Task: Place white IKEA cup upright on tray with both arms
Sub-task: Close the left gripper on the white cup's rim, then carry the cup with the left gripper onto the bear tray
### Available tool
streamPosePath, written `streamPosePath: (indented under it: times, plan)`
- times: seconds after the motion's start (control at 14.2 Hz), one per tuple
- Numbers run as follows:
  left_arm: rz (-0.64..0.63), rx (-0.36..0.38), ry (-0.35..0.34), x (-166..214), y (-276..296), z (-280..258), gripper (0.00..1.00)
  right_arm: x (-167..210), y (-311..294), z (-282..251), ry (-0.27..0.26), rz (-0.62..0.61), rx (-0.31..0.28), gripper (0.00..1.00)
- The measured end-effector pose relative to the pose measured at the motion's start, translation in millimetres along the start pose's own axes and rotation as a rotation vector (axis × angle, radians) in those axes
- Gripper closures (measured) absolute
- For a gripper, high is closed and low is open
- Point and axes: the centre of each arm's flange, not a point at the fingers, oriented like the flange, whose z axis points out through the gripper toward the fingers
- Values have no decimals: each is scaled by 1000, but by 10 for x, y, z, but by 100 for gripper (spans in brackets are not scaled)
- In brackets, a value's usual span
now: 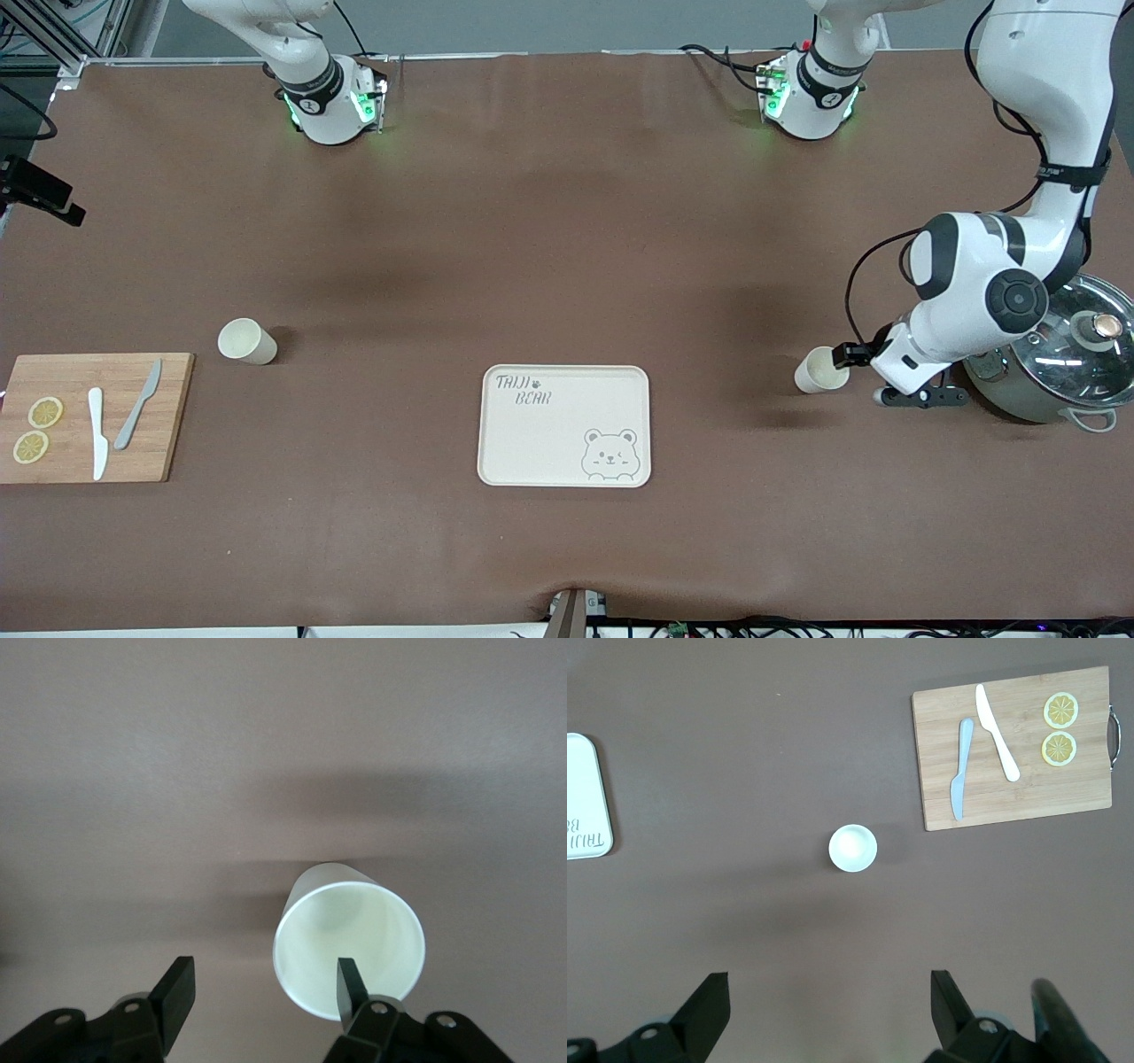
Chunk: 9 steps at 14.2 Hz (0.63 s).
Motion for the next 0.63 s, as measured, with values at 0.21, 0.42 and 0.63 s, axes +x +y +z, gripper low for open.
streamPosePath:
  times: [0.21, 0.42, 0.63]
  plan:
    - [-1, -6, -11, 10, -1, 196, 38, 0, 0, 0, 0, 0, 0, 0]
    - [2, -8, -9, 19, 19, 253, 70, 0, 0, 0, 0, 0, 0, 0]
    - [12, -10, 2, 44, 82, 215, 97, 4, 0, -1, 3, 0, 0, 0]
